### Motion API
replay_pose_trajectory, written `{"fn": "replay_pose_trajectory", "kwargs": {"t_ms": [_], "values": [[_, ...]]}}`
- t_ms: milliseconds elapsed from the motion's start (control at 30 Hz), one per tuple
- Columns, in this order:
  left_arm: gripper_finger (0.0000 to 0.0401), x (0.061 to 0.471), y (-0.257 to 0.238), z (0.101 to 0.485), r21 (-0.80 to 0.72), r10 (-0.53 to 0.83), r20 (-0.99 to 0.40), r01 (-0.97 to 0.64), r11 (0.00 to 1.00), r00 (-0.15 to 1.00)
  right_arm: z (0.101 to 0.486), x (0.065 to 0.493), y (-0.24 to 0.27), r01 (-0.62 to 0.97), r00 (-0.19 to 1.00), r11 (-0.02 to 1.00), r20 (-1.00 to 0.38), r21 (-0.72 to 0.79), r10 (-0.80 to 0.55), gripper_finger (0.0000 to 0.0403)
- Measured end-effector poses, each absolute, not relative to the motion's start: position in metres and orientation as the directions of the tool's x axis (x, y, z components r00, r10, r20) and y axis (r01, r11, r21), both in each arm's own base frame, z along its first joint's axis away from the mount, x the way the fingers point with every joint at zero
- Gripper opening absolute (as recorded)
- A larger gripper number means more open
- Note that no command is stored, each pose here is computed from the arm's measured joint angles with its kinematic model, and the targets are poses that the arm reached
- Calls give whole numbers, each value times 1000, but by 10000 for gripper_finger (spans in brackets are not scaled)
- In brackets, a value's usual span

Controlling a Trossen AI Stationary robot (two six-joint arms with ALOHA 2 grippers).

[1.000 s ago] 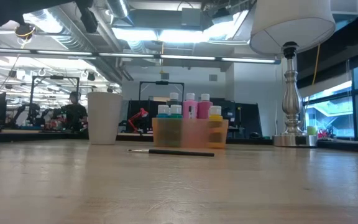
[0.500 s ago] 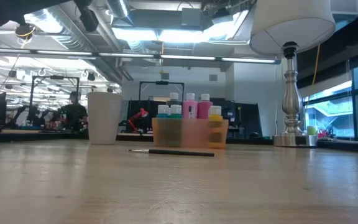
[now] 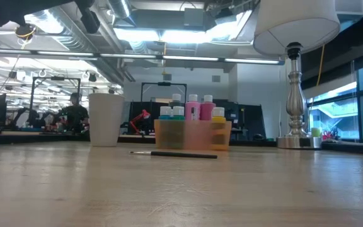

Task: Pick & Place Paint Supplies
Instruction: Put the yellow paint bottle into the orange bin

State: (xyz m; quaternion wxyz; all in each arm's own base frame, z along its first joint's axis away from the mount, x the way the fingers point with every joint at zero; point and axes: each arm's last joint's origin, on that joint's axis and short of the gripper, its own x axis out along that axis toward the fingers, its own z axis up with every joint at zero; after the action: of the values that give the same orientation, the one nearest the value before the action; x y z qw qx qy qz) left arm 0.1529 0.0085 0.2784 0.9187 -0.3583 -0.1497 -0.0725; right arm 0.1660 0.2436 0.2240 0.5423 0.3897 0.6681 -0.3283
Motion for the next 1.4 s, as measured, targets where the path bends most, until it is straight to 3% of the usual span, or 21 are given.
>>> {"fn": "replay_pose_trajectory", "kwargs": {"t_ms": [500, 1100, 1400], "values": [[63, 153, 9, 278, -638, -17, 327, 234, 733, 945, 224, 165, 242, 879, -128, 476, -980, -40, 154, 233], [63, 153, 9, 278, -639, -17, 327, 234, 733, 945, 212, 164, 240, 877, -123, 479, -980, -33, 157, 225], [63, 154, 9, 276, -645, -16, 305, 220, 732, 952, 212, 164, 240, 878, -122, 478, -980, -33, 157, 145]]}}
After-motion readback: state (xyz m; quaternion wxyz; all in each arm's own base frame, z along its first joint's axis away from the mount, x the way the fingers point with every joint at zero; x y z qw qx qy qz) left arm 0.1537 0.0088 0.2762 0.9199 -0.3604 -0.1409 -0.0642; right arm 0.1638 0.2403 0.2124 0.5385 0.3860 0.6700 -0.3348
